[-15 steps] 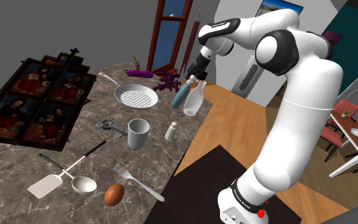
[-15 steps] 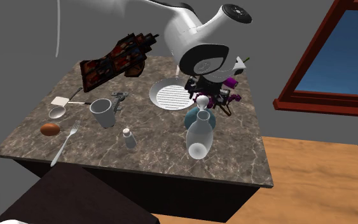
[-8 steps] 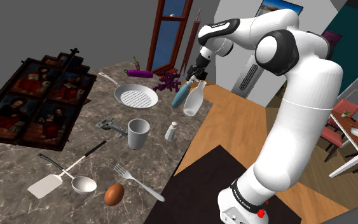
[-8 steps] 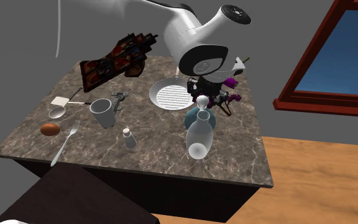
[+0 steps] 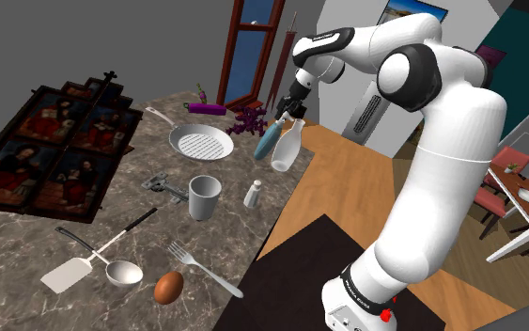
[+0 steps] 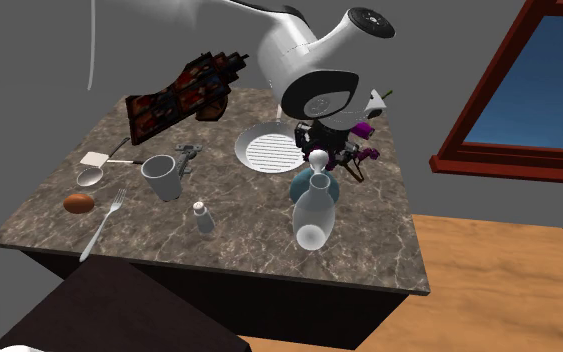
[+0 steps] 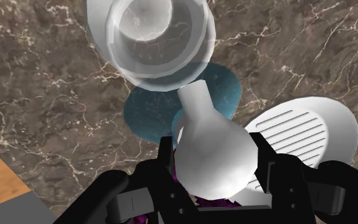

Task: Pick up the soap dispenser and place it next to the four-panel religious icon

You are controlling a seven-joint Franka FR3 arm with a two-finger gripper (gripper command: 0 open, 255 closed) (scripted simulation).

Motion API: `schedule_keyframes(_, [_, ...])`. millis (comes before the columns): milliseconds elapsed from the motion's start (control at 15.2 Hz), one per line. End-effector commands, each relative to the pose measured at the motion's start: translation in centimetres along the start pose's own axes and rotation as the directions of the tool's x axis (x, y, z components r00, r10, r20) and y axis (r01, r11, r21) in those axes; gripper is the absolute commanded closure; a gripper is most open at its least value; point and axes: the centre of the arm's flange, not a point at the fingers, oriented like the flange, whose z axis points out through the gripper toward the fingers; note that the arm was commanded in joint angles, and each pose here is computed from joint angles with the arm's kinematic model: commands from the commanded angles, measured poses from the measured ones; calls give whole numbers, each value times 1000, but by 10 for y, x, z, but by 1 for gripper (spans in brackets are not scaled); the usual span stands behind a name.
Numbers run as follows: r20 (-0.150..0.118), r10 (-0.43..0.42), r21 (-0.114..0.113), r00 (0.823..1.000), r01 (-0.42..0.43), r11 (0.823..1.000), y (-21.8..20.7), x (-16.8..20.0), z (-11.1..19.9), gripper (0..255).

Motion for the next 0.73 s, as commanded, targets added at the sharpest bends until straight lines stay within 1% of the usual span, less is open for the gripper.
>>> schedule_keyframes(0, [0,0,0,1000,0,1000,0,0,0,255])
schedule_keyframes(660, [0,0,0,1000,0,1000,-9,9,-51,255])
